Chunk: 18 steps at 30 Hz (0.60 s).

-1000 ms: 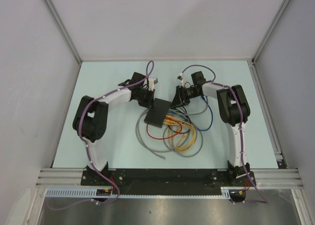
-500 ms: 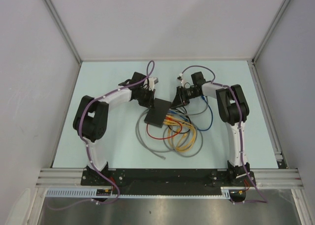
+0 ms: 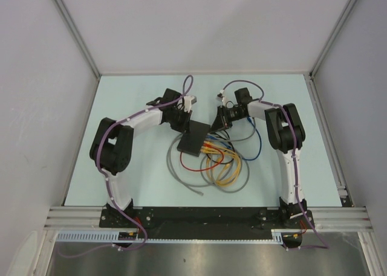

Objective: Pull the plug from the switch port

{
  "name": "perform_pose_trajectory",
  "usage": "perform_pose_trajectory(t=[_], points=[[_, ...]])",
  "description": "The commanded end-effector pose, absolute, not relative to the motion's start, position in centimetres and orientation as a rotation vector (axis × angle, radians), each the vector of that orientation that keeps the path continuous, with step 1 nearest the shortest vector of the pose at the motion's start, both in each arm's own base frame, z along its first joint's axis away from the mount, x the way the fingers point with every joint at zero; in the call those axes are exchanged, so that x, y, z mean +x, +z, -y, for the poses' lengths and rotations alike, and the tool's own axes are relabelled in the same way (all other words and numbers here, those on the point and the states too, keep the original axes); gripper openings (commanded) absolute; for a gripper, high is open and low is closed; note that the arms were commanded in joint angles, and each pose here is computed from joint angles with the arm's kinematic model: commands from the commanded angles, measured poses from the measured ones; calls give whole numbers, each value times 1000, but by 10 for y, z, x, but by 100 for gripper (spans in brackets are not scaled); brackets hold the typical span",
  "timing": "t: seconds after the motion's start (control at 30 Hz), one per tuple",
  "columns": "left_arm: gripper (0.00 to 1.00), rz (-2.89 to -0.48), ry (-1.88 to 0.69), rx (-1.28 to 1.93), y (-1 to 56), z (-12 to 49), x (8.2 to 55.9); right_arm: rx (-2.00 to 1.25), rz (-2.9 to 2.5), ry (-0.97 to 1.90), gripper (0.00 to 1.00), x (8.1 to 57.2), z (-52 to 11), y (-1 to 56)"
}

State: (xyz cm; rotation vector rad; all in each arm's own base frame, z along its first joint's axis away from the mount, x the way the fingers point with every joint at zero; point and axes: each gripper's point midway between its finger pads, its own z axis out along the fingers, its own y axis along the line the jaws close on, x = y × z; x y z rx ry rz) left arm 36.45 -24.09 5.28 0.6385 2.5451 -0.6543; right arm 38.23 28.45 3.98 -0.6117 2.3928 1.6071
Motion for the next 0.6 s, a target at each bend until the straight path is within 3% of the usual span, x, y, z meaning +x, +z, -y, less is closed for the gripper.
perform_pose_trajectory(t=[0.0, 0.13, 0.57], points=[[0, -2461, -729, 848, 75, 246, 340, -661, -2372, 1591, 3, 388, -288, 33], [4, -2432, -820, 912, 83, 248, 318, -661, -2381, 1584, 0, 388, -286, 29], [0, -2547, -637, 955, 41, 238, 304, -706, -2392, 1477, 0, 393, -280, 29]])
